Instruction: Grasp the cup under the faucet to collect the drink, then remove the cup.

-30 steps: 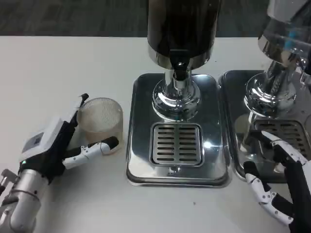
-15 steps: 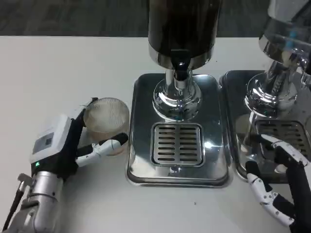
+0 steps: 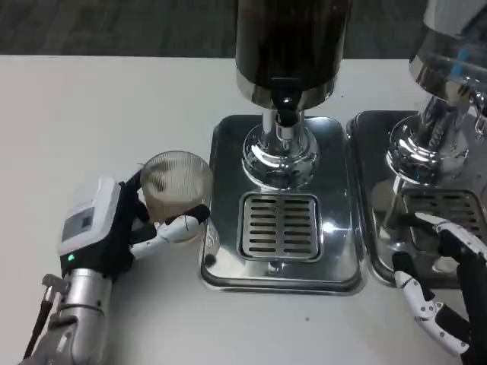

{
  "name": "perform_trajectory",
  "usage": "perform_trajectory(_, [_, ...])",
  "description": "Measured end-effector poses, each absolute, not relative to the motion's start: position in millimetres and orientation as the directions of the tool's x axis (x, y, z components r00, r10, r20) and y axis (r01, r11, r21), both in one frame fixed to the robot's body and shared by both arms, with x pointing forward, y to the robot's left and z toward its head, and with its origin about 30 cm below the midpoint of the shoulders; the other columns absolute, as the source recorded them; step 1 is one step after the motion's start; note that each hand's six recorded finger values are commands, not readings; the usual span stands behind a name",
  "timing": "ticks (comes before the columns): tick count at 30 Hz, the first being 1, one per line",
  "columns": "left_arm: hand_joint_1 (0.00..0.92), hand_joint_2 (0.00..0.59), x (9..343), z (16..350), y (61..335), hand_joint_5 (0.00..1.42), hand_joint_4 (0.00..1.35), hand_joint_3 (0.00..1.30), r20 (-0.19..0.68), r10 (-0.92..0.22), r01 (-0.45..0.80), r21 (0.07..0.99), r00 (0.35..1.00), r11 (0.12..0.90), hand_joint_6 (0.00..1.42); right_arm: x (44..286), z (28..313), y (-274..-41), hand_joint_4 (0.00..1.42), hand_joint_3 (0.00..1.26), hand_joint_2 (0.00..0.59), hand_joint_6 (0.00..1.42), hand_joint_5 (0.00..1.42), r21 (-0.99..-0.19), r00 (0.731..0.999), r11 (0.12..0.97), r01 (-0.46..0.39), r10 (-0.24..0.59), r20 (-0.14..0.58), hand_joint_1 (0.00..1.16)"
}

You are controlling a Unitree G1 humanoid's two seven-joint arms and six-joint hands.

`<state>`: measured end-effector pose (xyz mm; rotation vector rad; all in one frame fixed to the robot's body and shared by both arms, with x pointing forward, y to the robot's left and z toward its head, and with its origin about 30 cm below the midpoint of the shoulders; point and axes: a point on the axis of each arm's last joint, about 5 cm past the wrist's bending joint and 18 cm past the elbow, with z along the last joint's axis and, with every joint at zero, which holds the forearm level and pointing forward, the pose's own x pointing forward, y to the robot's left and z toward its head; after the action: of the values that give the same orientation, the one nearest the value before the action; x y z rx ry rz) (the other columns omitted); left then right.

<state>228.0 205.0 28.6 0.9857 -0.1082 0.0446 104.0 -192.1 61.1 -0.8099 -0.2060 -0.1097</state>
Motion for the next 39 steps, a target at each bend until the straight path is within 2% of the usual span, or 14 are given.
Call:
perform_trajectory(13, [0.257,0.124,222.4,22.8,203.3,1.05,0.77,0.58,0.147,0.018,-0.131,0.812,0.989,0.569,1.29,105.7,61.1,-191.4,0.34,0.38,0.429,0.42,0.3,-0.694,0.972,0.697,0.18,-0.018,0.234,0.38])
perform_trajectory(29, [0.249,0.128,202.8,19.0,222.7,1.06,0.77,0.59,0.196,0.07,-0.201,0.796,0.978,0.571,1.3,107.8,57.9,-191.3,0.35,0.38,0.429,0.4,0.3,-0.68,0.973,0.712,0.176,-0.02,0.231,0.38])
perform_trajectory(39, [0.243,0.129,200.2,31.4,219.4,1.06,0.77,0.59,0.317,0.038,-0.272,0.737,0.948,0.619,1.3,109.0,58.5,-190.7,0.35,0.38,0.429,0.4,0.3,-0.674,0.971,0.717,0.178,-0.015,0.241,0.38])
